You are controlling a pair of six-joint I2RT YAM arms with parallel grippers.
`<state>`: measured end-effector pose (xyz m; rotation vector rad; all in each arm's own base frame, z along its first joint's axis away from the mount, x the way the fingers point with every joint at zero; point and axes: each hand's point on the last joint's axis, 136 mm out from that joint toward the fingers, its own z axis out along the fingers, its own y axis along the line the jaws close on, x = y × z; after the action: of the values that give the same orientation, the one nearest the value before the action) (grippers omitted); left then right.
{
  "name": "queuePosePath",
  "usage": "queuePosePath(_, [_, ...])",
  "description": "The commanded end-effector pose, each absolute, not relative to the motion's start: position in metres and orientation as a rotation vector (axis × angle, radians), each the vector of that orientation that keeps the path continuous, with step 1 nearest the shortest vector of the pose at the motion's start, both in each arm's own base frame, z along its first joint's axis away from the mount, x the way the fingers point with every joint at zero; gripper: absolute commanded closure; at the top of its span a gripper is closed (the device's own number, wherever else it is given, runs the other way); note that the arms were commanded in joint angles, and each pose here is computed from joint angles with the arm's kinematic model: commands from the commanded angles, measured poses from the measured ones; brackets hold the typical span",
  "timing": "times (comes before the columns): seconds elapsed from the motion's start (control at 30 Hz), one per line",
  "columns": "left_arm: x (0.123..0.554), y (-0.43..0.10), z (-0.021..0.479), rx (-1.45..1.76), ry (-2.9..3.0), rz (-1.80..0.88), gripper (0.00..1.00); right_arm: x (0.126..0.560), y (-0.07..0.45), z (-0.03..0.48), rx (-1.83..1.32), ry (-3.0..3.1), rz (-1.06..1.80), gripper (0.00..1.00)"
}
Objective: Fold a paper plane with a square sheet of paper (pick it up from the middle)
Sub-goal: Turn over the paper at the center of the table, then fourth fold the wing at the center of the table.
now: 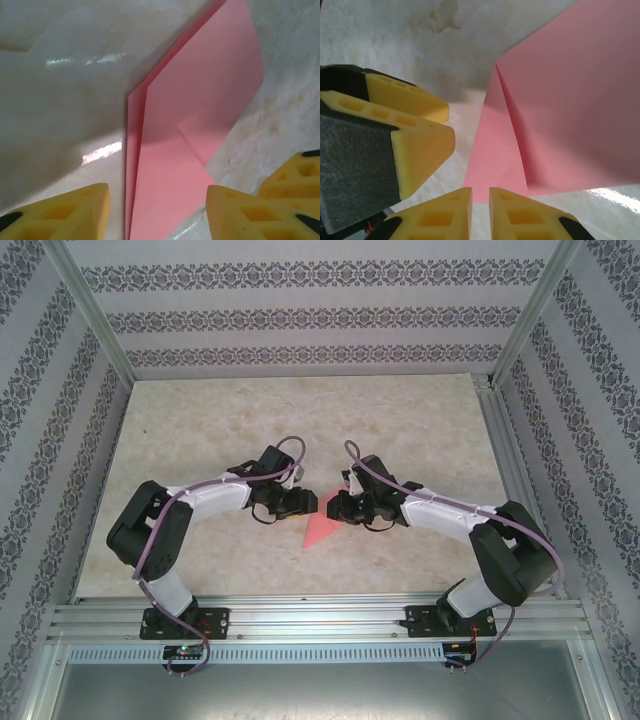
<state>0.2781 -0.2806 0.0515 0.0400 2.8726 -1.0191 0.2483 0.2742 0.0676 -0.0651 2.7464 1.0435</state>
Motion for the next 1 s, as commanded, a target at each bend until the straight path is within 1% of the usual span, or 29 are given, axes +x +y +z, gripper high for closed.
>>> queuePosePath(0.0, [0.298,-0.293,0.067,0.084,2.792,-1.144,0.5,0.263,0.291,0.076,-0.051,2.685,1.101,0.84])
queuePosePath(0.13, [0.292,-0.29,0.067,0.034,2.786,-1.169,0.5,0.257,0.286,0.059,-0.06,2.753,1.038,0.83])
queuePosePath(0.2, [0.286,-0.286,0.063,0.0,2.802,-1.173,0.51,0.255,0.277,0.052,-0.057,2.787,0.958,0.83])
queuePosePath(0.33, [0.275,-0.288,0.06,-0.069,2.782,-1.275,0.5,0.26,0.26,0.056,-0.05,2.795,0.828,0.81])
queuePosePath(0.5, [0.268,-0.288,0.057,-0.065,2.783,-1.287,0.5,0.269,0.253,0.068,-0.05,2.771,0.84,0.79])
queuePosePath(0.97, [0.276,-0.303,0.053,-0.012,2.78,-1.325,0.62,0.271,0.253,0.072,-0.06,2.754,0.868,0.77])
